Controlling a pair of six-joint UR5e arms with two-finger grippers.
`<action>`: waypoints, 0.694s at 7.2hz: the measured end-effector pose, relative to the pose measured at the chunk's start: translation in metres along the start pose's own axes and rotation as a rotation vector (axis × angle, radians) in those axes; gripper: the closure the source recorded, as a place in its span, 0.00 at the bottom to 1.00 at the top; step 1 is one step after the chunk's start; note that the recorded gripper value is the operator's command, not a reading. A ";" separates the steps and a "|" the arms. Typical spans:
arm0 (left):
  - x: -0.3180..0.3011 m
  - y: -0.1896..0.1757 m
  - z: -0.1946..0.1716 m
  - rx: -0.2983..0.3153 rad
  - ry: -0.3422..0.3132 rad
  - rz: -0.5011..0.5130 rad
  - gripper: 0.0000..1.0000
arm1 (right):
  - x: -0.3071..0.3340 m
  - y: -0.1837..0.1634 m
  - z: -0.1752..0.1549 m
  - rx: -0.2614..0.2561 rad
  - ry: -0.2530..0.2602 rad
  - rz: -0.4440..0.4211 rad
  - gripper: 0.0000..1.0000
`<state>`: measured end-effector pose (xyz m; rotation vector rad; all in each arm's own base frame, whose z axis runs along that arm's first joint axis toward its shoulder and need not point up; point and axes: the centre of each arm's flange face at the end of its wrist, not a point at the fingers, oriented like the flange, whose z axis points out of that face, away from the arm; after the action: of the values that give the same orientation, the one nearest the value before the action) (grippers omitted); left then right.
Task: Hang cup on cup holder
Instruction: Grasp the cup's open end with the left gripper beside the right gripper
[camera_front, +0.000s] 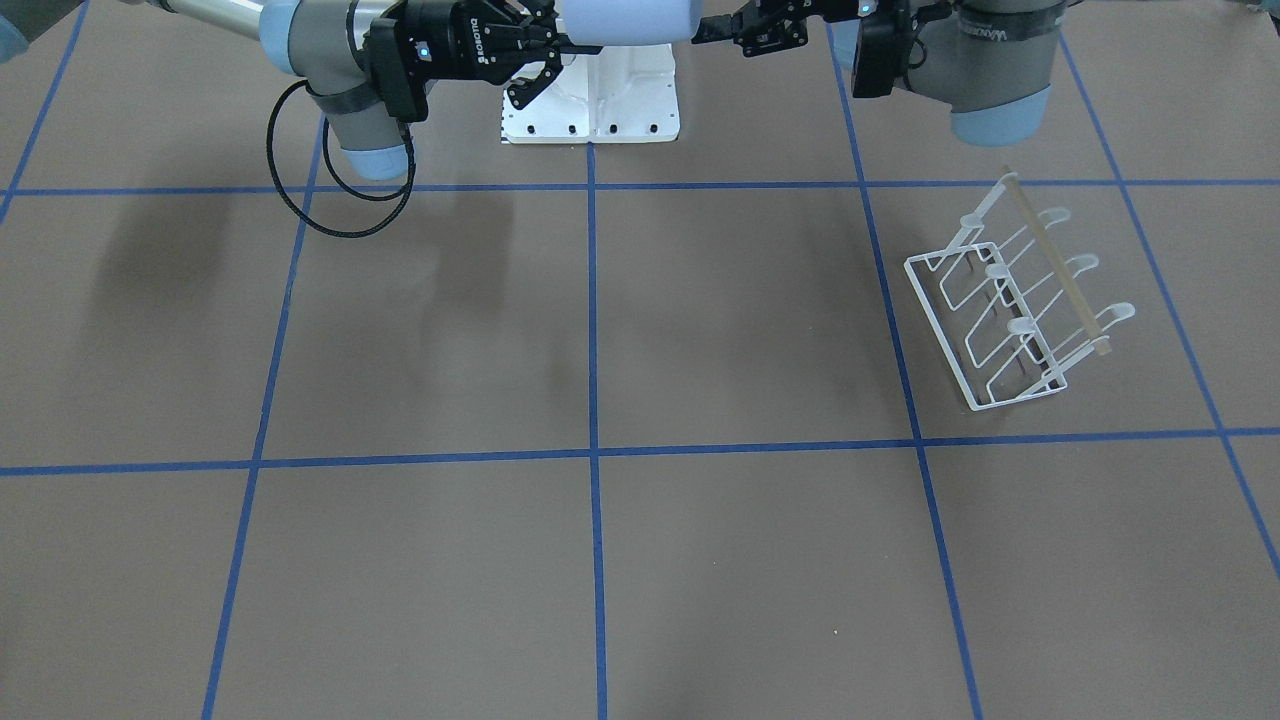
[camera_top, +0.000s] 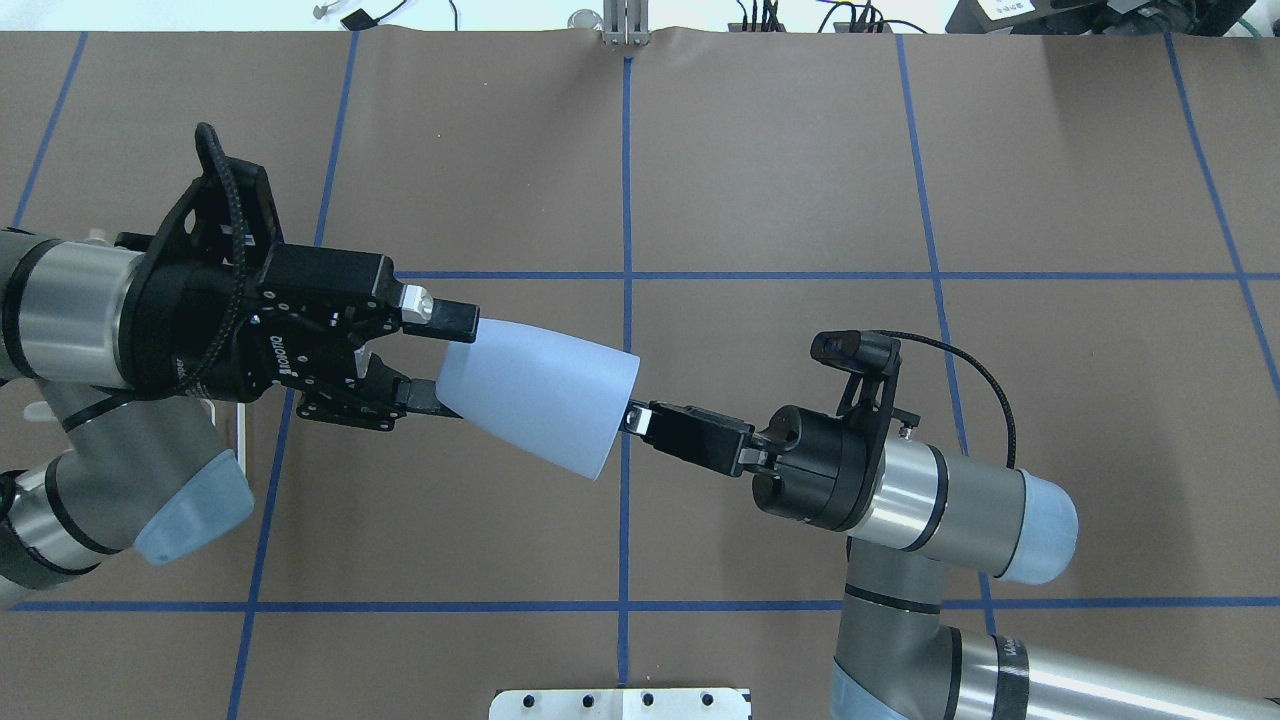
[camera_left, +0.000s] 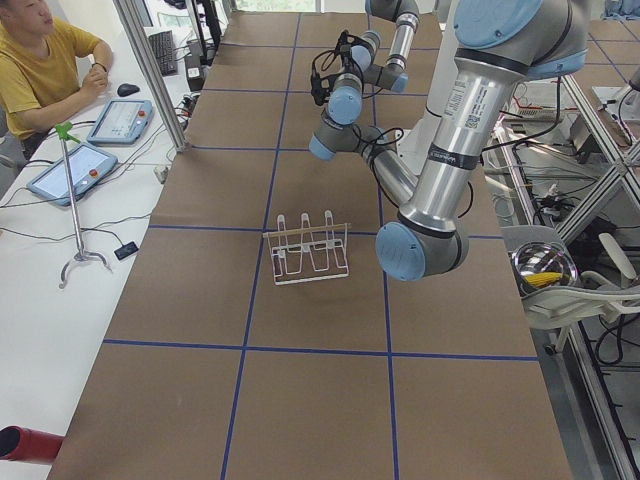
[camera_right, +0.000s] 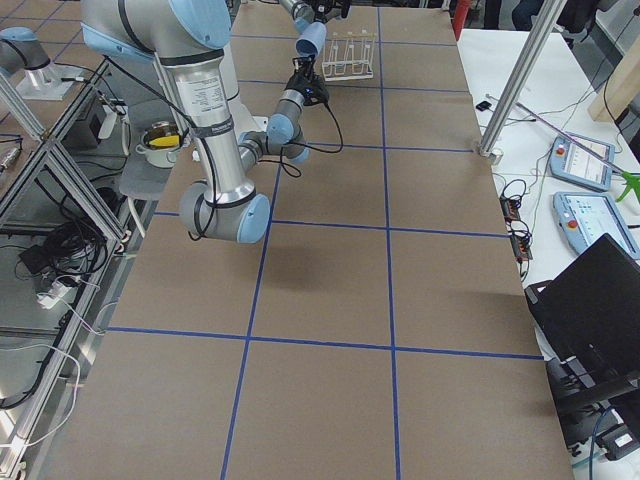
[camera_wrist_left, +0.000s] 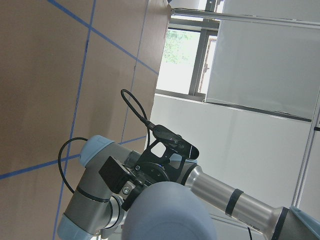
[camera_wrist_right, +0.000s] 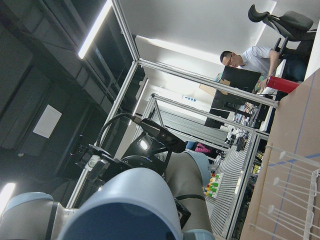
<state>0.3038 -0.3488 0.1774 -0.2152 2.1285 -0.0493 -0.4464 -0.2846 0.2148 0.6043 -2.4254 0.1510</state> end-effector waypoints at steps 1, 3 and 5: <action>-0.001 0.000 0.000 -0.001 0.000 0.000 0.51 | -0.001 0.000 0.001 0.001 -0.002 0.000 1.00; -0.001 0.001 0.000 -0.002 0.001 0.004 1.00 | -0.001 0.000 0.001 0.001 -0.003 0.000 0.51; 0.000 0.002 0.000 -0.008 0.008 0.014 1.00 | -0.004 0.000 0.002 0.002 -0.008 0.002 0.00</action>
<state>0.3037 -0.3468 0.1772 -0.2047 2.1387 -0.0334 -0.4452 -0.2838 0.2107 0.6051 -2.4341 0.1524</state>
